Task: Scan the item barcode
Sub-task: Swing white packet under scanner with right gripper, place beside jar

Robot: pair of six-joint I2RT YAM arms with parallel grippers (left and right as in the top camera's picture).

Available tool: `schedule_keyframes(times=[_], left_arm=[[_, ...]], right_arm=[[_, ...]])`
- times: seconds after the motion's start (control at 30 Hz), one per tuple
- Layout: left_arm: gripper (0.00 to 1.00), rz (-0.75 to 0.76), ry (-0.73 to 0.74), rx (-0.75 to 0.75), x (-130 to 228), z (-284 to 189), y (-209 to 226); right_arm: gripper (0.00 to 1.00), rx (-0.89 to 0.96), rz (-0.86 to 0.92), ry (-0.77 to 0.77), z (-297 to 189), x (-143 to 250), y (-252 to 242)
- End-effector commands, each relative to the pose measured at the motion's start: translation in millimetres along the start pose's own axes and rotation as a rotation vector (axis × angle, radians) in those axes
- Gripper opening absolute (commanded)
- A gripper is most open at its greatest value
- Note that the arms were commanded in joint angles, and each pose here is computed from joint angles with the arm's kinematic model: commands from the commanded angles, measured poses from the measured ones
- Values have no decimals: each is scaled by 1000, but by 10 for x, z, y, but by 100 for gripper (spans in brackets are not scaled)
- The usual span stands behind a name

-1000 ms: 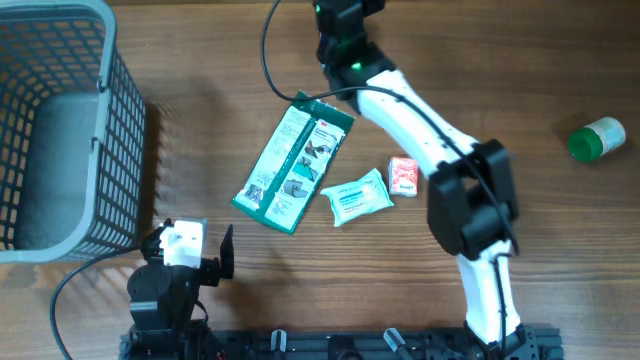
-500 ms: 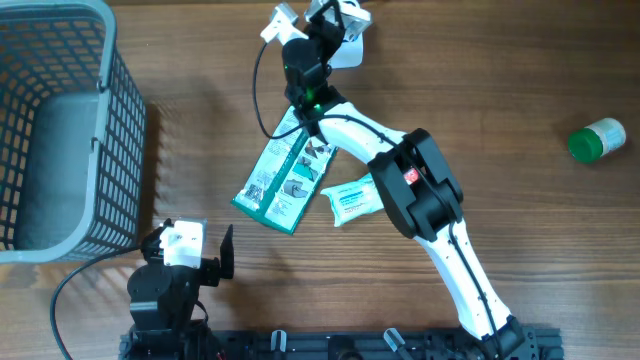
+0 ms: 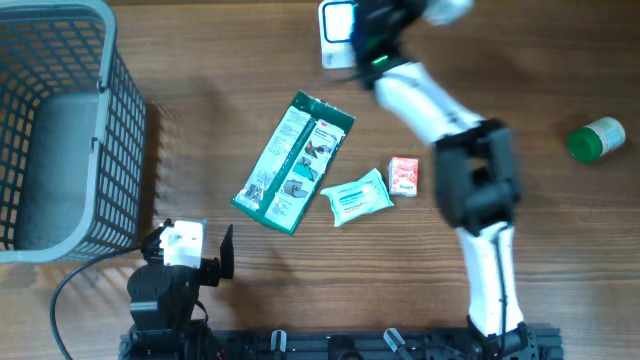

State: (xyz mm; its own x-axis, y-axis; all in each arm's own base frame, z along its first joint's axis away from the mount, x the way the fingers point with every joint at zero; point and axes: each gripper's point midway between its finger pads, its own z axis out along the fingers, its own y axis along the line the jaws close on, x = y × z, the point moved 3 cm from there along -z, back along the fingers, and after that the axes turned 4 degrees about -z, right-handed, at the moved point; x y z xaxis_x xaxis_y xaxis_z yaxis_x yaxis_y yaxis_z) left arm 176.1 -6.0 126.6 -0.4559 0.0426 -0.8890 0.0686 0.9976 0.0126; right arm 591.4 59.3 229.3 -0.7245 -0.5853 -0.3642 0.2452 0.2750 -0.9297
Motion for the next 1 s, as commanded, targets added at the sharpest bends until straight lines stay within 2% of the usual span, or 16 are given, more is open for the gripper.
schedule_keyframes(times=[0.0, 0.07, 0.17, 0.27, 0.43, 0.5, 0.6, 0.63, 0.67, 0.7, 0.8, 0.93, 0.97], left_arm=[[100, 13, -5, 17, -3, -1, -25], [100, 13, -5, 17, -3, -1, -25], [100, 13, -5, 17, -3, -1, -25], [100, 13, -5, 17, -3, -1, -25], [100, 13, -5, 17, -3, -1, -25], [100, 13, -5, 17, -3, -1, -25], [100, 13, -5, 17, -3, -1, -25], [100, 13, -5, 17, -3, -1, -25], [100, 13, -5, 17, -3, -1, -25], [100, 13, -5, 17, -3, -1, -25], [100, 13, -5, 17, -3, -1, -25], [100, 13, -5, 17, -3, -1, -25], [100, 13, -5, 17, -3, -1, -25]], right_arm=[[53, 71, 110, 311, 713, 928, -165], [53, -64, 108, 408, 998, 1467, 48], [53, -277, 207, 521, 1191, 1997, 297], [53, -494, 361, 608, 1337, 2372, 484], [57, -737, 570, 662, 1467, 2663, 609], [63, -772, 687, 727, 1546, 2876, 582], [72, -731, 733, 804, 1652, 3203, 464], [78, -716, 750, 830, 1679, 3314, 406], [93, -693, 779, 864, 1706, 3439, 317], [100, -678, 809, 879, 1728, 3494, 238], [100, -735, 899, 810, 1752, 3283, -73], [100, -961, 1067, 534, 1453, 2352, -593], [100, -981, 1076, 508, 1393, 2251, -646]])
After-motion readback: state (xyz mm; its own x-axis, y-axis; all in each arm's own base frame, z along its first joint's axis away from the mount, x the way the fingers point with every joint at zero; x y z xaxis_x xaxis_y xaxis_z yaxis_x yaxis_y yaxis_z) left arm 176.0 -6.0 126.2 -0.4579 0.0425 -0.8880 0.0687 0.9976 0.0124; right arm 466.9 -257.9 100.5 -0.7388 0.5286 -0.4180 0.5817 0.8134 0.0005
